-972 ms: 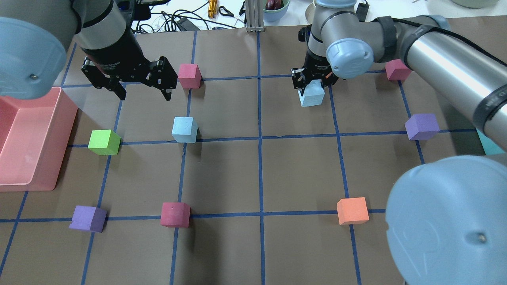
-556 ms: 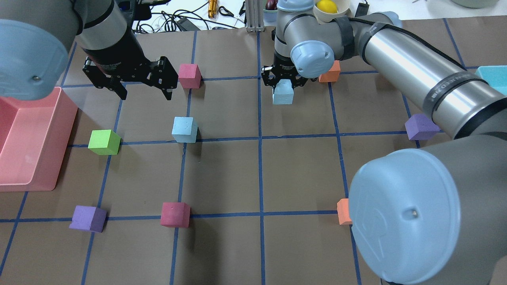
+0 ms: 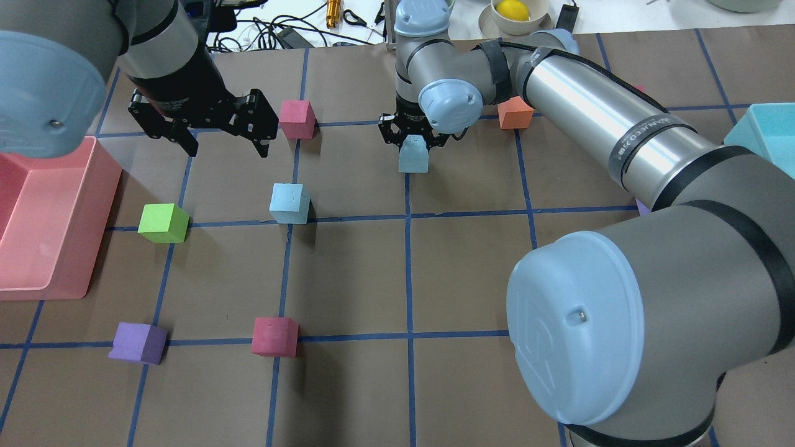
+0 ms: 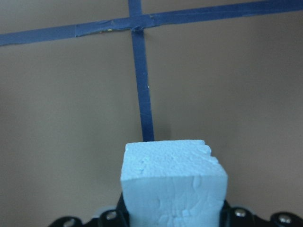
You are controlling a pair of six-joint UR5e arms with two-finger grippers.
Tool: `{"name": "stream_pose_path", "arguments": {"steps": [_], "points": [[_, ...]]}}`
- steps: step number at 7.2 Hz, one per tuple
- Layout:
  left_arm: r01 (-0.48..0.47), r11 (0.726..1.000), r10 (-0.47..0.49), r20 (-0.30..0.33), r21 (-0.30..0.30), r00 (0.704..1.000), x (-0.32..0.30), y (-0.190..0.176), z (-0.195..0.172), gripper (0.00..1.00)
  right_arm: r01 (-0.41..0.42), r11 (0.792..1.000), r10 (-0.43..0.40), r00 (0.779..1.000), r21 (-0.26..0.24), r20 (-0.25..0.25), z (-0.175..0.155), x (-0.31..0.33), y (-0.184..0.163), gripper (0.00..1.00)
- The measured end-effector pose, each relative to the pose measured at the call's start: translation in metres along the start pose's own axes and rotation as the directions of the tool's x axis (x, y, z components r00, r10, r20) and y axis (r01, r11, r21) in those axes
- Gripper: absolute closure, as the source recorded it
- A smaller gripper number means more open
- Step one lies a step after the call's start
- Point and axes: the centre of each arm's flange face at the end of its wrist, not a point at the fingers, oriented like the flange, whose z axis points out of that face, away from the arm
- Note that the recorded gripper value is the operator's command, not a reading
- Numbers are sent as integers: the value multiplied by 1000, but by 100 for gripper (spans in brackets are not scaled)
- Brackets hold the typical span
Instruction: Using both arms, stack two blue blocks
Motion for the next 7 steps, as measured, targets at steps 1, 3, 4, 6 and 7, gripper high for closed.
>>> {"name": "stream_pose_path", "arguments": {"steps": [1,3,4,6,7], "points": [[0,1000,0,1,0,1000,0,0,0,0,4,1000,-4,1000,-3,0,3,-1,0,98],[0,1000,0,2,-2,1000,0,1,0,0,6,1000,-6,1000,-7,4,8,-3,-1,96],[0,1000,0,2,-3,1000,0,1,0,0,7,1000,-7,1000,-8,6,12,-3,-2,95],[0,1000,0,2,-3,1000,0,2,0,0,10,1000,-10,1000,-6,8,18,-4,-3,51],[-1,1000,1,2,-4,1000,0,1,0,0,12,1000,-12,1000,-8,8,21,-4,-4,18]]}}
